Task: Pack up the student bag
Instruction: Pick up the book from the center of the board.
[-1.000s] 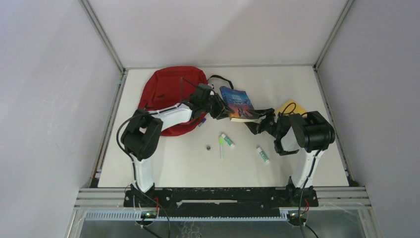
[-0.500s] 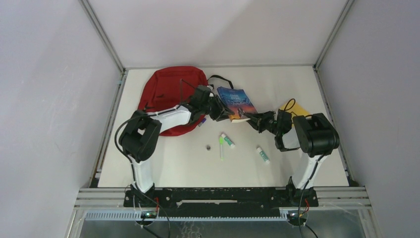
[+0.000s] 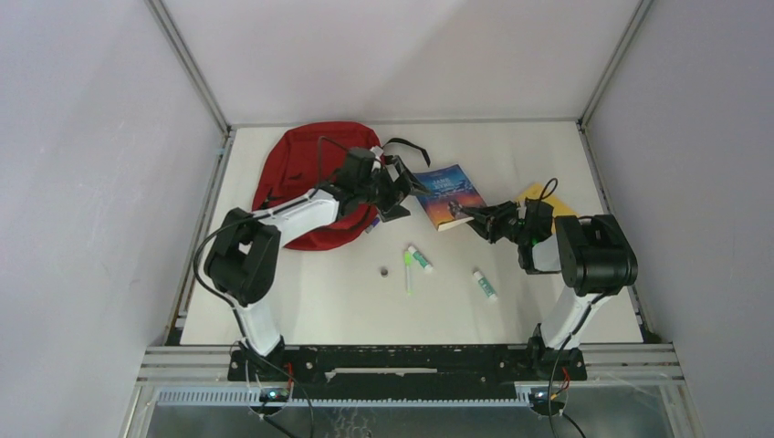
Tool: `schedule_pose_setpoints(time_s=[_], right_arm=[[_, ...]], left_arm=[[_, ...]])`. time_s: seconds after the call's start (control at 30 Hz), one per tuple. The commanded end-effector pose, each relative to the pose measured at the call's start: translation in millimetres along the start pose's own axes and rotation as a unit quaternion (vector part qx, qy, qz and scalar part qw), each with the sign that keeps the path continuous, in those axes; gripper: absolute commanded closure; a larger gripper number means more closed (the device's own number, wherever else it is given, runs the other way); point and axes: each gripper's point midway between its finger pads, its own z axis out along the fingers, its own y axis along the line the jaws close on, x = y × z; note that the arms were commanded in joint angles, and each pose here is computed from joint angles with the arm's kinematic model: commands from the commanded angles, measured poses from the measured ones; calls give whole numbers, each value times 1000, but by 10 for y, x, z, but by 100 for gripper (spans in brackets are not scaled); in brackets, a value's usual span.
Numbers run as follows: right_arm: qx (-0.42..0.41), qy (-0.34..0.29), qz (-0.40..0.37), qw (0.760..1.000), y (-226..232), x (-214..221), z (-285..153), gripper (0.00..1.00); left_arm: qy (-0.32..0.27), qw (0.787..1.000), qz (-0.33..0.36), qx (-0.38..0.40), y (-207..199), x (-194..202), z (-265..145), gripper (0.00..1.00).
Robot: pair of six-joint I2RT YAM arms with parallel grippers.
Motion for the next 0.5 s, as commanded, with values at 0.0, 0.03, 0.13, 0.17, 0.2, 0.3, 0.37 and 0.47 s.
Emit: schedule_pose_setpoints(time_s=[0.0, 0.03, 0.13, 0.17, 0.2, 0.3, 0.37, 0.47], right_arm=[[-95, 49, -57, 993, 624, 173, -84, 100], [-99, 52, -56, 992, 641, 185, -91, 100], [-105, 60, -60, 991, 679, 218, -112, 100], [-106, 62, -63, 990, 688, 229, -122, 100], [-107, 65, -65, 990, 695, 245, -129, 100], [-110, 74, -72, 989, 712, 283, -152, 100], [-113, 80, -78, 987, 729, 308, -166, 100], [-108, 102, -88, 985, 718, 361, -169, 100]], left_arm=[[24, 999, 1, 22, 15, 72, 63, 0], [25, 999, -3, 27, 14, 69, 96, 0], [28, 999, -13, 28, 54, 20, 218, 0], [29, 999, -14, 29, 43, -2, 254, 0], [28, 999, -14, 28, 44, -32, 291, 0], [19, 1000, -16, 15, 95, -156, 375, 0], [-2, 1000, -22, 3, 188, -272, 378, 0], [-18, 999, -31, 0, 232, -428, 375, 6]])
